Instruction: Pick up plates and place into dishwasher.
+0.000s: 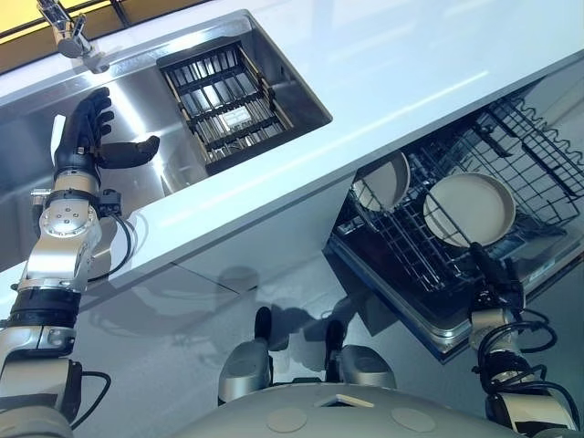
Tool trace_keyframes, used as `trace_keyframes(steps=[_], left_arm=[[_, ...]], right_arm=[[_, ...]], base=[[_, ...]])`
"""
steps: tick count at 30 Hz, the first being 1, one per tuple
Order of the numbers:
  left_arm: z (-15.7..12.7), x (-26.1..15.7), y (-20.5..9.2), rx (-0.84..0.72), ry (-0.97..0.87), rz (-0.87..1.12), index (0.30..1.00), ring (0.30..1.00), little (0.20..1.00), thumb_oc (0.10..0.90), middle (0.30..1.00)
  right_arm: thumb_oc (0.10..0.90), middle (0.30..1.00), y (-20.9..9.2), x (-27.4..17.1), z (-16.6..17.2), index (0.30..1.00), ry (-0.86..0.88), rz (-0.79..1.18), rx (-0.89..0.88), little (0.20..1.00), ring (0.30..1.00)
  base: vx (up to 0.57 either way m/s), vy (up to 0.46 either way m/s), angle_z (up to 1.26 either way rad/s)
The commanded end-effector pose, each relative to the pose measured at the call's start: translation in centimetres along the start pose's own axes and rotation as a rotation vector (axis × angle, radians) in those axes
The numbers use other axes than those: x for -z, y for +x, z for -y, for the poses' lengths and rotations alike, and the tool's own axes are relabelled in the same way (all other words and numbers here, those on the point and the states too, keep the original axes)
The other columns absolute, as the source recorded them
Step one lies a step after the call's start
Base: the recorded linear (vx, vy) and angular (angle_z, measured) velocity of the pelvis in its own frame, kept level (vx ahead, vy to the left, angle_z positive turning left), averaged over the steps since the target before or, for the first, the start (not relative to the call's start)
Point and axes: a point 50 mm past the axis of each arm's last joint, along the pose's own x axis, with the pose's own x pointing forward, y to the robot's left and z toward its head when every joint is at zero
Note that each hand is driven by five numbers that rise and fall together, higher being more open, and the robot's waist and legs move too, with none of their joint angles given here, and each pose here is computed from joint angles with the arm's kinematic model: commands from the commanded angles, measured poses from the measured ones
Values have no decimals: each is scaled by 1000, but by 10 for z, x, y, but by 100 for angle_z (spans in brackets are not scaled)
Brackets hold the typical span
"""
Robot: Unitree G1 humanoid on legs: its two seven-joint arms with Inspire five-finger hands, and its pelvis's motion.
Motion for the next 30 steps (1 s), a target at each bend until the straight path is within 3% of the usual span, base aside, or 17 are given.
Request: trace_keyframes(steps=[1, 4, 6, 8, 12, 16, 22, 25, 30], left_arm=[[-6, -71, 21, -45, -27, 289, 900, 900, 900, 800, 900], [1, -71, 22, -37, -36, 284, 900, 900, 900, 800, 900], [5, -69, 23, -29, -37, 281, 900, 900, 900, 800, 900], [11, -64, 24, -12, -38, 269, 900, 900, 900, 800, 900], [18, -53, 26, 12, -36, 250, 900, 900, 900, 800, 900], [20, -49, 28, 27, -36, 234, 900, 900, 900, 800, 900], [19, -39, 24, 32, -48, 213, 900, 900, 900, 800, 900], [21, -31, 20, 37, -51, 200, 900, 900, 900, 800, 900], [22, -25, 10, 29, -63, 190, 900, 900, 900, 800, 900]], right_arm=[[800, 900, -39, 35, -194, 900, 204, -108, -846, 900, 900], [800, 900, -77, 32, -260, 900, 207, -51, -1070, 900, 900], [800, 900, -95, 27, -285, 900, 201, -15, -1164, 900, 900], [800, 900, -132, 15, -322, 900, 220, 70, -1376, 900, 900], [800, 900, -180, -5, -353, 900, 321, 182, -1580, 900, 900], [800, 900, -203, -20, -364, 900, 350, 271, -1625, 900, 900], [800, 900, -192, -22, -351, 900, 308, 339, -1527, 900, 900], [800, 900, -162, -26, -334, 900, 243, 424, -1323, 900, 900], [800, 900, -105, -43, -290, 900, -100, 702, -825, 900, 900]], base=[[0, 0, 0], [6, 22, 0], [25, 40, -1], [55, 62, 1], [72, 53, 5], [58, 52, 17], [31, 53, 6], [18, 59, 0], [-26, 77, 7]])
